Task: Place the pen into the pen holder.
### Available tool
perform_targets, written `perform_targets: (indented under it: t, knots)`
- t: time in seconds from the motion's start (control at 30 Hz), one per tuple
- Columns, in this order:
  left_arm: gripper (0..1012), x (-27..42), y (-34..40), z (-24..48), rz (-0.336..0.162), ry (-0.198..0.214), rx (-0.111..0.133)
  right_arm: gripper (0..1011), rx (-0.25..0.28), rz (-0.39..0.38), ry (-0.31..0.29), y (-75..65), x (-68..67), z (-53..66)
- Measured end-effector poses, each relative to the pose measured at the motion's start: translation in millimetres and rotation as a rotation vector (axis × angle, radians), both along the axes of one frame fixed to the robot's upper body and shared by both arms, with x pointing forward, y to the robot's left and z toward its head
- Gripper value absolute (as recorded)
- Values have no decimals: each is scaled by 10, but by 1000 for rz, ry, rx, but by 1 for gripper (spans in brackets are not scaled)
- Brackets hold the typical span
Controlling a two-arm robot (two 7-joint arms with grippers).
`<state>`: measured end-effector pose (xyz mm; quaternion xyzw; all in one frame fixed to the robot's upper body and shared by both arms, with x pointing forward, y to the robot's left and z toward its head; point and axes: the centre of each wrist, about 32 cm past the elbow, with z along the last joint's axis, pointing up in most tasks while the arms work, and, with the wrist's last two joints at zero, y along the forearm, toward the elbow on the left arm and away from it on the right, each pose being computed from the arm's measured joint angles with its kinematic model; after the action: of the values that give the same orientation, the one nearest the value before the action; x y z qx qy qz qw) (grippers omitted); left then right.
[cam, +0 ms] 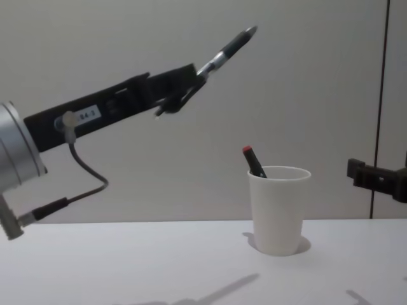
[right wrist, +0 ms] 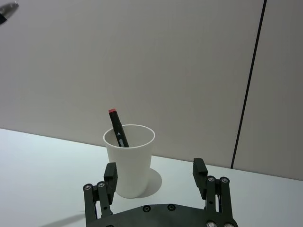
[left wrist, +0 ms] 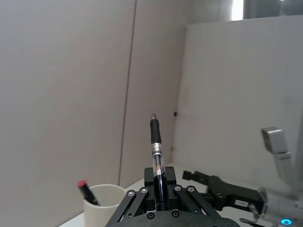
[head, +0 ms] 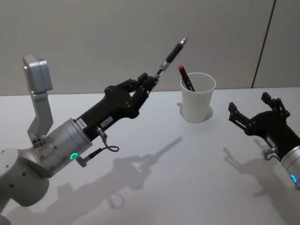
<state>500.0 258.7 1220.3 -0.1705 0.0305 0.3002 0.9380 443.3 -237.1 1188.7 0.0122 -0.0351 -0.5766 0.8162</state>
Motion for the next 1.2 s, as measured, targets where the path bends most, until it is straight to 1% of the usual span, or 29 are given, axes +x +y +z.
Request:
perform_targets:
  t: [0.03, 0.13, 0.27, 0.33, 0.37, 0.43, 0.47, 0.53, 0.63, 0.87, 1.03, 1.2]
  knots:
    - [145, 9, -10, 5, -24, -6, -6, 1001, 0, 0, 0, 0, 0, 0]
    - [145, 20, -26, 10, -56, -12, -13, 1001, 0, 0, 0, 0, 0, 0]
    - [145, 50, -65, 22, -126, -25, -23, 1001, 0, 0, 0, 0, 0, 0]
    - [144, 60, -80, 27, -148, -29, -25, 1001, 0, 0, 0, 0, 0, 0]
    - [145, 73, -100, 33, -175, -33, -27, 1001, 0, 0, 0, 0, 0, 0]
    - [145, 84, -118, 34, -198, -35, -28, 1002, 0, 0, 0, 0, 0, 0]
    - [145, 98, -141, 40, -224, -39, -29, 1001, 0, 0, 0, 0, 0, 0]
    - [145, 109, -160, 42, -246, -41, -29, 1001, 0, 0, 0, 0, 0, 0]
    - [145, 138, -222, 56, -300, -50, -27, 1001, 0, 0, 0, 0, 0, 0]
    - [145, 169, -292, 74, -361, -58, -21, 1001, 0, 0, 0, 0, 0, 0]
    - [145, 184, -328, 84, -390, -63, -19, 1001, 0, 0, 0, 0, 0, 0]
    - [145, 193, -349, 90, -407, -66, -18, 1002, 5, 10, 0, -5, 1, 2]
